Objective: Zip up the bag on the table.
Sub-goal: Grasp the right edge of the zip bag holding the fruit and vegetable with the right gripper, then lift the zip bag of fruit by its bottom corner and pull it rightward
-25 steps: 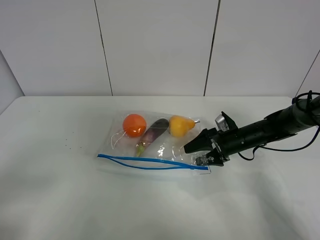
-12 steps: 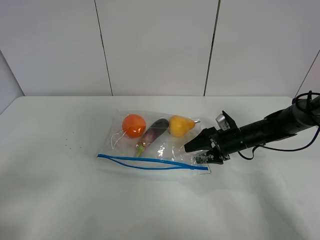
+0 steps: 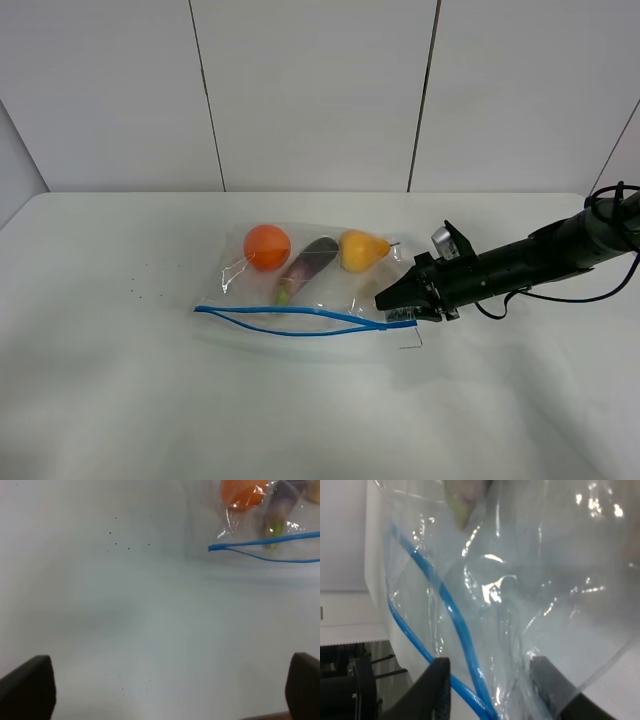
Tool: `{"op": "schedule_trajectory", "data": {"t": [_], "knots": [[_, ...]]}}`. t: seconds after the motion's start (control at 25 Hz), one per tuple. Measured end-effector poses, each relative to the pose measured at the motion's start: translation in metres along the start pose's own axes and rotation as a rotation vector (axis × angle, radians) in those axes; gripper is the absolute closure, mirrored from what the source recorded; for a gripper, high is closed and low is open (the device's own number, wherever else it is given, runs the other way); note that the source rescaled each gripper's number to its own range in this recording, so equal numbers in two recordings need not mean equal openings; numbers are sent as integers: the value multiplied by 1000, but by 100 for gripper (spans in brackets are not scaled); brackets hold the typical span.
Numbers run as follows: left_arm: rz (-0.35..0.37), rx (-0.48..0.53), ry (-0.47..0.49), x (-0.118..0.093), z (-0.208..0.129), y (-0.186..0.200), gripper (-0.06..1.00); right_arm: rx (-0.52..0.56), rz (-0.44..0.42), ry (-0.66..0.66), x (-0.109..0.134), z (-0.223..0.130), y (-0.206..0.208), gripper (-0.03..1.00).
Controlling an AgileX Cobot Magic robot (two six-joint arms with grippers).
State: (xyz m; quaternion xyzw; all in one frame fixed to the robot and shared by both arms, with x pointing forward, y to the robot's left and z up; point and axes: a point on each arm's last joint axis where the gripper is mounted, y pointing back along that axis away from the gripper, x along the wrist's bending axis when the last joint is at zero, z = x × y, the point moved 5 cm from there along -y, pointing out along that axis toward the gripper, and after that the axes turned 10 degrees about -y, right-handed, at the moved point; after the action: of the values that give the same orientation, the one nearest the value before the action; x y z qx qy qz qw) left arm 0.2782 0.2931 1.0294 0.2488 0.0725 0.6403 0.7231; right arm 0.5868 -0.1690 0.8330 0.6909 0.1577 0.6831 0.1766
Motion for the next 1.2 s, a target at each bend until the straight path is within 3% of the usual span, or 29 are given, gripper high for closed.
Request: {"op": "schedule_trajectory", "data": {"t": [0.36, 0.76, 1.2], "knots": [[0, 0, 0, 0, 0, 0, -6, 1, 3, -5, 0, 0, 0, 58], [0, 0, 0, 0, 0, 0, -6, -11, -12, -12, -2, 2, 0, 95], [0, 0, 0, 0, 0, 0, -6, -13, -16, 5, -2, 2, 0, 96]]}}
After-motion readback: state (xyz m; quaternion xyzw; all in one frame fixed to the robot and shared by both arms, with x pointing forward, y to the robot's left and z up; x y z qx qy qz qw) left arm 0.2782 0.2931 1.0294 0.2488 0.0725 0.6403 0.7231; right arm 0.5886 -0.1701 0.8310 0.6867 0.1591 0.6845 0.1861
